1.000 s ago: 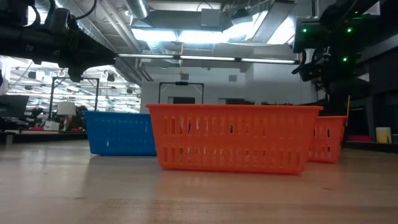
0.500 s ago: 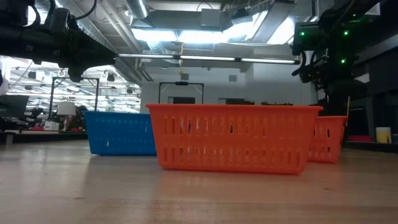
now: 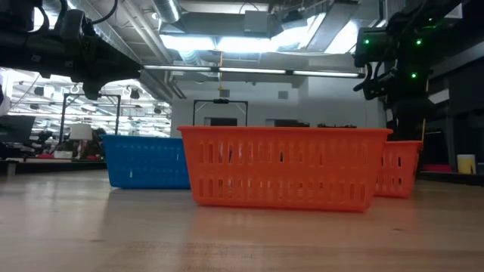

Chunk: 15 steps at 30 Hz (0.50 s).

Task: Stack baskets by color
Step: Stack the left black bin on top of the right black bin

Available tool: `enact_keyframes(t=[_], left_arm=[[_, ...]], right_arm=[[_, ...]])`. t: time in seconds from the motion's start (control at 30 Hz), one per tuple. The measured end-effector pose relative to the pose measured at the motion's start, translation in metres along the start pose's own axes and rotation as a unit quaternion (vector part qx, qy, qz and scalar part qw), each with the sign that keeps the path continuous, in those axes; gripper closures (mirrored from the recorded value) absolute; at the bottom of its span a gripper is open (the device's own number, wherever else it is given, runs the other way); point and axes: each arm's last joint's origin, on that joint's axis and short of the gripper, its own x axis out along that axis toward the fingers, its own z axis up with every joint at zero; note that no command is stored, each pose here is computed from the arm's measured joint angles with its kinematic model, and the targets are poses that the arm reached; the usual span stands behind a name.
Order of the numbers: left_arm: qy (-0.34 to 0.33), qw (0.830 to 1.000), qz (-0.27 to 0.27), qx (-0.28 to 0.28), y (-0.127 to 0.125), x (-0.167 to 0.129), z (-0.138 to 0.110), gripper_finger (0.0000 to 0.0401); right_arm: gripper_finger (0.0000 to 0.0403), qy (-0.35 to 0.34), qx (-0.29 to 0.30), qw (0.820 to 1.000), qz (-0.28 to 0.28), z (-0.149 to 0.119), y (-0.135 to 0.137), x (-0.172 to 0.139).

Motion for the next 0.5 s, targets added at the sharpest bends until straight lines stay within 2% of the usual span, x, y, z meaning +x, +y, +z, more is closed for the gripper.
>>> enact_keyframes(t=[0.03,0.1,0.23,0.3,0.4,0.5], left_arm=[[0.000,1.000,0.000,0.000,0.000,0.000,0.000,0.0303],[0.000,1.000,0.000,0.000,0.000,0.000,0.000,0.0303],[0.000,1.000,0.000,0.000,0.000,0.000,0.000,0.0303],[0.000,1.000,0.000,0.000,0.000,0.000,0.000,0.0303],[0.000,1.000,0.000,0.001,0.000,0.000,0.000,0.0303],[0.000,1.000,0.000,0.003,0.000,0.000,0.000,0.0303]], right_arm=[[0.0204,-0.001,0.014,1.000,0.009,0.000,0.001,0.000],[0.0200,-0.007,0.032,0.997,0.065,0.001,0.005,-0.001],[0.0204,-0.029,-0.001,0.980,0.197,0.004,0.016,-0.005],[0.0210,-0.025,-0.006,0.979,0.203,0.005,0.018,-0.004],[0.0222,0.004,0.004,0.985,0.174,0.009,0.021,0.006],[0.0232,0.043,-0.005,0.985,0.170,0.014,0.026,0.019]])
